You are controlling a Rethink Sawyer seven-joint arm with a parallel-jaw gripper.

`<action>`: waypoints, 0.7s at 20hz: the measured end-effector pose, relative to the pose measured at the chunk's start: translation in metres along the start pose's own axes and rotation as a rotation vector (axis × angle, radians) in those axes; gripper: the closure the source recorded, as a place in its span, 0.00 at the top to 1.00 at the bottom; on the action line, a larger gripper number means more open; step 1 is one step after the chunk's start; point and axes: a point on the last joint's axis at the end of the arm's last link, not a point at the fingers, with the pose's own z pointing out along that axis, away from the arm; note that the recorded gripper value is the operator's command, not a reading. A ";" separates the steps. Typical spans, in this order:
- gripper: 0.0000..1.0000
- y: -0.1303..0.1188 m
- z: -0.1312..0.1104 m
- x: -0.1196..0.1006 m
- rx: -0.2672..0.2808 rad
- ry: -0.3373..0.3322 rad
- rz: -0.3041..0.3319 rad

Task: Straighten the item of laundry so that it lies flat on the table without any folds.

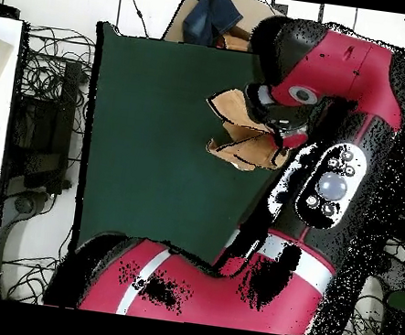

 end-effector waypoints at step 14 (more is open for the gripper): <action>0.00 0.045 0.037 -0.002 -0.146 -0.153 -0.050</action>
